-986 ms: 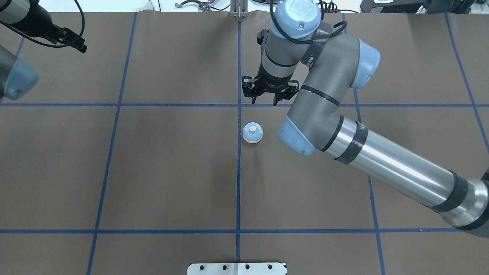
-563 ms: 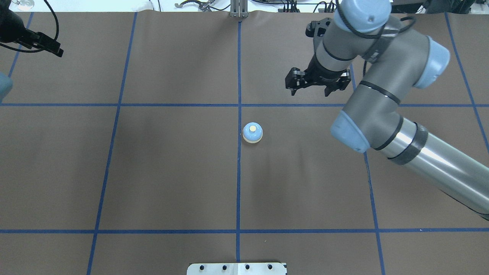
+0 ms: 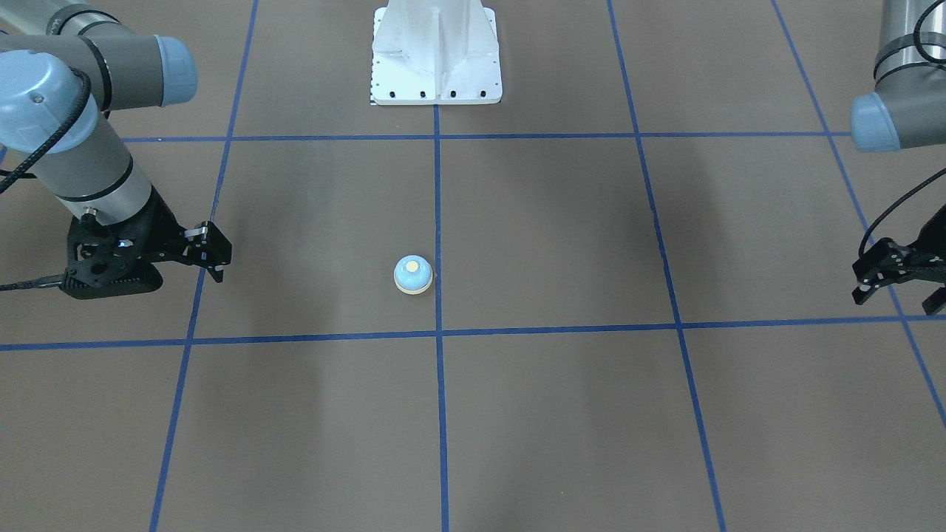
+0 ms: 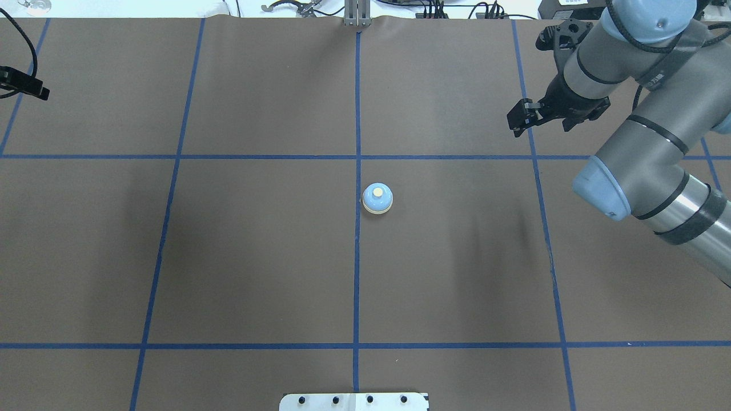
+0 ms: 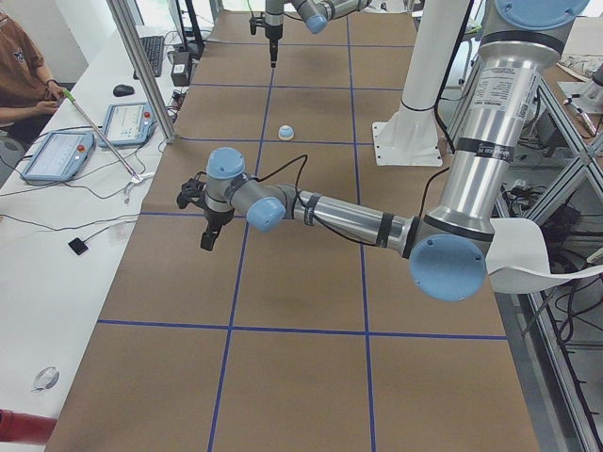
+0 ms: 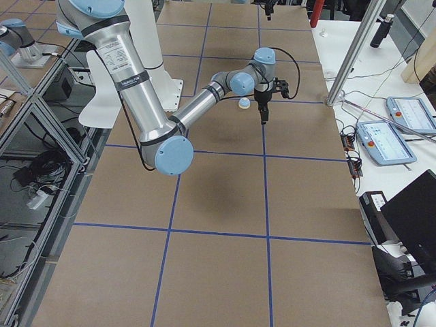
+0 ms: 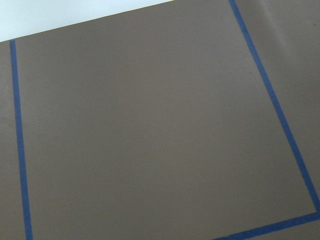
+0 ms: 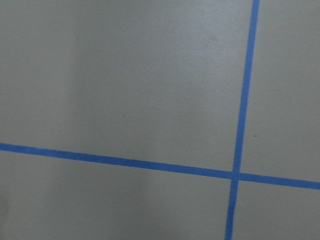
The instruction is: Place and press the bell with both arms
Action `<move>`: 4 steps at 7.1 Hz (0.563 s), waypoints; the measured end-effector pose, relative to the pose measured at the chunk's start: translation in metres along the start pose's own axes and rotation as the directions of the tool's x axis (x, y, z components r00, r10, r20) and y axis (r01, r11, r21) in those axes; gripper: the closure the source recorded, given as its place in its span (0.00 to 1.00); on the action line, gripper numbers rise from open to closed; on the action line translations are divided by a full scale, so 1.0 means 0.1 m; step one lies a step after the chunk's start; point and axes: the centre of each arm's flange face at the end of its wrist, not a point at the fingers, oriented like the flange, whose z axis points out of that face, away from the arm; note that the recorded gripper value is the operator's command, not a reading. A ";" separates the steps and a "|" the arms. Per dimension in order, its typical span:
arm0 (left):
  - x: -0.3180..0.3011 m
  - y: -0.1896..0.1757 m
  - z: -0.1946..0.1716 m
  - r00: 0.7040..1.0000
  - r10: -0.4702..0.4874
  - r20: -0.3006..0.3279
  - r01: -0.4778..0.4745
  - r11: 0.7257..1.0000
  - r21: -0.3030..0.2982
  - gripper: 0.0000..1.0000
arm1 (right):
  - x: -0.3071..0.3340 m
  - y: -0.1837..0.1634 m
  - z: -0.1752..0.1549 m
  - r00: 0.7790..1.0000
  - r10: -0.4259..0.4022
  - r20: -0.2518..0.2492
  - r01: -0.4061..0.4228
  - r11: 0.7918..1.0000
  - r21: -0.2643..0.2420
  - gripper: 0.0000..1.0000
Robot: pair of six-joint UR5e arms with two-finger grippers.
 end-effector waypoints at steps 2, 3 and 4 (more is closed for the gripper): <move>-0.43 0.17 0.13 0.998 -0.004 0.055 0.007 0.999 -0.037 0.00 | 0.66 -0.06 0.06 0.998 -0.016 -0.063 0.015 1.000 -0.004 0.00; -0.76 0.24 0.08 0.997 0.042 0.072 -0.037 0.997 -0.065 0.00 | 1.07 -0.05 0.07 0.995 -0.052 -0.089 0.050 0.999 -0.020 0.00; -1.13 0.30 -0.06 0.993 0.092 0.077 -0.083 0.991 -0.107 0.00 | 1.66 -0.04 0.03 0.992 -0.079 -0.094 0.075 0.996 -0.046 0.00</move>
